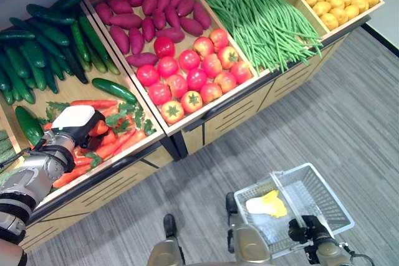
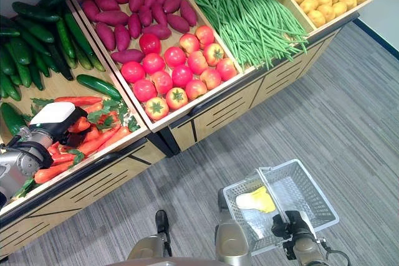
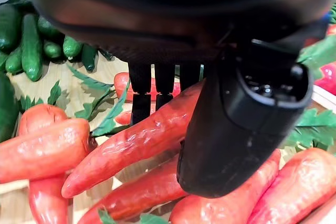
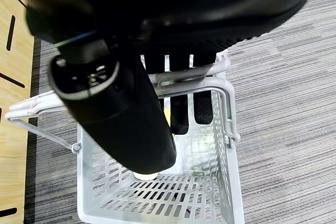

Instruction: Get the vegetables into the basket

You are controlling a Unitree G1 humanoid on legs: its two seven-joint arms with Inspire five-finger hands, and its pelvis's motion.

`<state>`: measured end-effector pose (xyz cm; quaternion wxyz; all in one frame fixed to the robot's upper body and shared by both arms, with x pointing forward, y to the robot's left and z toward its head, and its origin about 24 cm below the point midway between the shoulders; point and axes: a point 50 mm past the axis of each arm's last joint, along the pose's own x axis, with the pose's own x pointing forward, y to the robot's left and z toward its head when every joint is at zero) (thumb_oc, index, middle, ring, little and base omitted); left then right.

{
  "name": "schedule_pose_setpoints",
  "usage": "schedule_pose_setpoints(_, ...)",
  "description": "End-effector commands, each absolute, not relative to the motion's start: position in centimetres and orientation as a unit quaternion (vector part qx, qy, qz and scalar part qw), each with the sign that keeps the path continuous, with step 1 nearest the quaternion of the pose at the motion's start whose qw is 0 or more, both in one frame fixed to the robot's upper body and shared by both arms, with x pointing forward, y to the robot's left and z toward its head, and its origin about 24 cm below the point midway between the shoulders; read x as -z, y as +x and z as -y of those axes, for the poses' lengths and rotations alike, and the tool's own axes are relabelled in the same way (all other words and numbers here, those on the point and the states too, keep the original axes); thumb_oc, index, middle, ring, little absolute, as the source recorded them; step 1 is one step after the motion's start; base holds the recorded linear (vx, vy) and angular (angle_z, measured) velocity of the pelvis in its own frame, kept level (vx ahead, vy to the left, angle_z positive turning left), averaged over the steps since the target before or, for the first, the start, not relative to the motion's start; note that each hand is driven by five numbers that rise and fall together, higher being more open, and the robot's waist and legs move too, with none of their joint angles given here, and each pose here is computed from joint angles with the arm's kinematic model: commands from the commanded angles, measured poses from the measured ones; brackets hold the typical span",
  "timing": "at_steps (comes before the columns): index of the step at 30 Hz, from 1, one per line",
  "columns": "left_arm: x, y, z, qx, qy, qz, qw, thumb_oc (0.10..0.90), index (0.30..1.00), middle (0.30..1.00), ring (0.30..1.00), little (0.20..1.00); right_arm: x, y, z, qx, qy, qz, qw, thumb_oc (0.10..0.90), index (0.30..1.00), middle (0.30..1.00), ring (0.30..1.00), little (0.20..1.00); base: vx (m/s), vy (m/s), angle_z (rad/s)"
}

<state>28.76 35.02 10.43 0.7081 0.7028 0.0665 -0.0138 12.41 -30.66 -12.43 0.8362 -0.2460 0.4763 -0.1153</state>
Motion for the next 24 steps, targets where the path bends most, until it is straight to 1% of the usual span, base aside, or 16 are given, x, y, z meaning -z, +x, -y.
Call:
schedule_pose_setpoints(1, -18.0, 29.6, -36.4, -0.066, 0.74, 0.013, 0.669, 0.4, 0.3, 0.3, 0.3, 0.3, 11.1, 12.5, 33.1, 0.141, -0.285, -0.457, 0.831, 0.4, 0.3, 0.3, 0.3, 0.3, 0.0, 0.0, 0.0)
schedule_pose_setpoints(9, -20.8, 28.9, -35.5, -0.014, 0.769, 0.034, 0.638, 0.4, 0.3, 0.3, 0.3, 0.3, 11.2, 11.9, 33.3, 0.142, -0.277, -0.463, 0.83, 0.4, 0.3, 0.3, 0.3, 0.3, 0.02, -0.002, 0.01)
schedule_pose_setpoints(11, -21.3, 28.5, -34.6, 0.019, 0.776, 0.041, 0.63, 0.4, 0.3, 0.3, 0.3, 0.3, 11.4, 11.4, 33.2, 0.141, -0.267, -0.472, 0.828, 0.4, 0.3, 0.3, 0.3, 0.3, 0.03, -0.002, 0.0)
schedule_pose_setpoints(14, -21.1, 28.4, -34.5, 0.026, 0.778, 0.042, 0.626, 0.4, 0.3, 0.3, 0.3, 0.3, 11.5, 11.2, 33.2, 0.139, -0.266, -0.476, 0.827, 0.4, 0.3, 0.3, 0.3, 0.3, 0.0, 0.0, 0.0)
schedule_pose_setpoints(17, -20.7, 28.3, -33.5, 0.045, 0.774, 0.056, 0.63, 0.4, 0.3, 0.3, 0.3, 0.3, 11.7, 10.8, 33.1, 0.138, -0.263, -0.482, 0.824, 0.4, 0.3, 0.3, 0.3, 0.3, 0.01, 0.0, 0.0)
schedule_pose_setpoints(24, -20.3, 28.1, -33.0, 0.057, 0.773, 0.063, 0.629, 0.4, 0.3, 0.3, 0.3, 0.3, 11.7, 10.4, 33.2, 0.138, -0.259, -0.486, 0.823, 0.4, 0.3, 0.3, 0.3, 0.3, 0.0, 0.0, 0.0)
